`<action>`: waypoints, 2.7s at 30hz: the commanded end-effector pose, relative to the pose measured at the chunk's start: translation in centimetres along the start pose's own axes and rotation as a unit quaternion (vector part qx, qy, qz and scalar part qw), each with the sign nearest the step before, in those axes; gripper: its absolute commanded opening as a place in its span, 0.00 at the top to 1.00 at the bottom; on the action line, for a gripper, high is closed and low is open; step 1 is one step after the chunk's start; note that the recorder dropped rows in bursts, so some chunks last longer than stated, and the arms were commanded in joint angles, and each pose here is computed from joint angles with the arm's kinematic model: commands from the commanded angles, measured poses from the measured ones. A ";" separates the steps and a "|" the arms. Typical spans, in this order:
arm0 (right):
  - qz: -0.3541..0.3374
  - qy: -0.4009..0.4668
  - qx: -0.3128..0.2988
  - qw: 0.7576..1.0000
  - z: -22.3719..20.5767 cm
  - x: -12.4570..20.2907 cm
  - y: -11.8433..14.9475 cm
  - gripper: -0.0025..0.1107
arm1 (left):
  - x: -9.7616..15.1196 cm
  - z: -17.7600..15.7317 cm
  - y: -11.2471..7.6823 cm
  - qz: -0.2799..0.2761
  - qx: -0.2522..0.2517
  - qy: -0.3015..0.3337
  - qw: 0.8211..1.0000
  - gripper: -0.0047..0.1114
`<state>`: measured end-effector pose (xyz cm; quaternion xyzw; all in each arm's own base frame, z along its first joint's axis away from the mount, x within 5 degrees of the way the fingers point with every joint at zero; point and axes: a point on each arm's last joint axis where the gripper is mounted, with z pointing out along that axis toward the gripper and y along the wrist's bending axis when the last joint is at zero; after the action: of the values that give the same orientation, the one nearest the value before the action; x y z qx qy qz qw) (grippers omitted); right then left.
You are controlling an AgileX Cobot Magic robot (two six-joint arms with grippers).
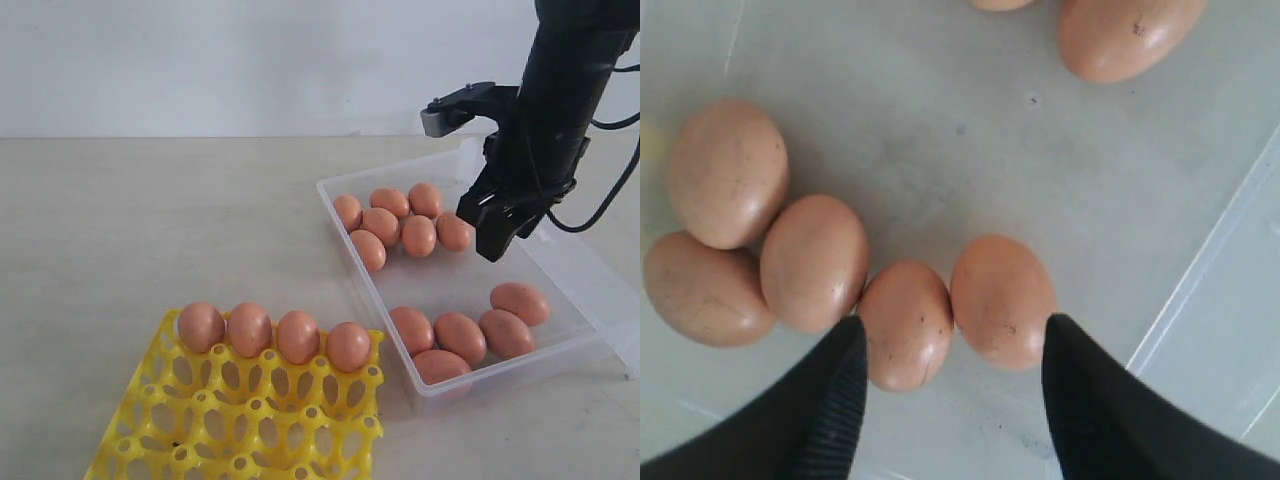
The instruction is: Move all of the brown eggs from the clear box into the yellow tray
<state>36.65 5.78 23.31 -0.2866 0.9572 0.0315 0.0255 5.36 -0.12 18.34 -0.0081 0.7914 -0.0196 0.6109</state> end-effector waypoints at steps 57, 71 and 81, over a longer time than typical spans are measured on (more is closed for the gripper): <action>0.026 0.023 -0.046 0.998 5.9 -0.3 -3.2 0.55 | 0.0 0.0 0.0 0.002 0.000 -0.004 1.000 0.92; 0.025 0.015 -0.046 0.999 5.8 -0.2 -3.7 0.55 | 0.0 0.0 0.0 0.002 0.000 -0.004 1.000 0.92; 0.027 0.009 -0.056 0.998 5.8 -0.3 -3.5 0.55 | 0.0 0.0 0.0 0.002 0.000 -0.004 1.000 0.92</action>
<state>38.93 3.77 17.28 -0.2606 0.9619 0.0830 -0.0045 5.36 -0.12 18.34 -0.0081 0.7914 -0.0196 0.6109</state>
